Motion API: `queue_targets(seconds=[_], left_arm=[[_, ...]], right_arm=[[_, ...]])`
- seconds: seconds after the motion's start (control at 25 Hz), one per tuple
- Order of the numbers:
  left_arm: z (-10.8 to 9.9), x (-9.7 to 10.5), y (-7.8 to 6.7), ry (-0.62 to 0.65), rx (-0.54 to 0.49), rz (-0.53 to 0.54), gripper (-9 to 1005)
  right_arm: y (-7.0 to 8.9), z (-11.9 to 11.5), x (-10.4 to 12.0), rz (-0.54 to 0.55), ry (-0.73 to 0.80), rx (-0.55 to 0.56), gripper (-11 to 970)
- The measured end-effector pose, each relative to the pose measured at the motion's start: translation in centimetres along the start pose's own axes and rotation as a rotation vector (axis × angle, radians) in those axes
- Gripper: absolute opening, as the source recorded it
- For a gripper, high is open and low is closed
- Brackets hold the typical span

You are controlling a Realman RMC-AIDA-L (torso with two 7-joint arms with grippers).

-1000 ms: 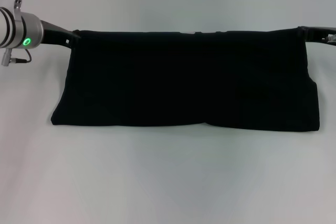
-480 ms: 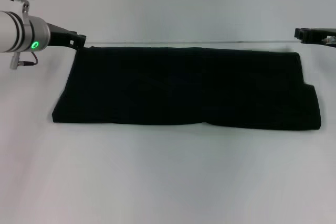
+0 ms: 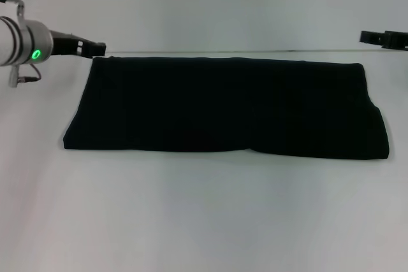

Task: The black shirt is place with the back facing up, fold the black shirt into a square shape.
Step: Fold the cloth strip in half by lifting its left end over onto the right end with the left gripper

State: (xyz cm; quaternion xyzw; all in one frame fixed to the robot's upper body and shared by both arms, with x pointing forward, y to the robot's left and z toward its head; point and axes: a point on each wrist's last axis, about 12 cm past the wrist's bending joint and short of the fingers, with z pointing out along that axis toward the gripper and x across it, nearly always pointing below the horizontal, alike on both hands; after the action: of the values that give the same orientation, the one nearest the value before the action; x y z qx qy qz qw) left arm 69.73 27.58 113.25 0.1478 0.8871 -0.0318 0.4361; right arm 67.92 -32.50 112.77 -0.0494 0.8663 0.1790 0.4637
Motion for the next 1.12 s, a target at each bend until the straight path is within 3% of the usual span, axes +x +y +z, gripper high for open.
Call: queue_targets(seconds=[0.16, 0.28, 0.36, 0.72, 1.12], left_arm=[[-1.5, 0.3, 0.6, 0.061, 0.093, -0.046, 548], [-4.1, 1.3, 1.6, 0.133, 0.180, -0.082, 690], [-5.2, 2.1, 2.0, 0.168, 0.209, -0.103, 901], [-6.9, 6.0, 2.9, 0.273, 0.237, -0.211, 946], [-5.7, 8.0, 2.1, 0.313, 0.241, -0.266, 947]], right_arm=[[-0.1, -2.0, 0.6, 0.076, 0.059, -0.147, 658], [-0.1, -3.3, 1.4, 0.098, 0.109, -0.229, 671], [-0.2, -4.1, 2.0, 0.105, 0.132, -0.270, 679], [-0.6, -5.2, 3.8, 0.125, 0.171, -0.302, 704], [-1.0, -5.1, 3.8, 0.107, 0.174, -0.268, 703]])
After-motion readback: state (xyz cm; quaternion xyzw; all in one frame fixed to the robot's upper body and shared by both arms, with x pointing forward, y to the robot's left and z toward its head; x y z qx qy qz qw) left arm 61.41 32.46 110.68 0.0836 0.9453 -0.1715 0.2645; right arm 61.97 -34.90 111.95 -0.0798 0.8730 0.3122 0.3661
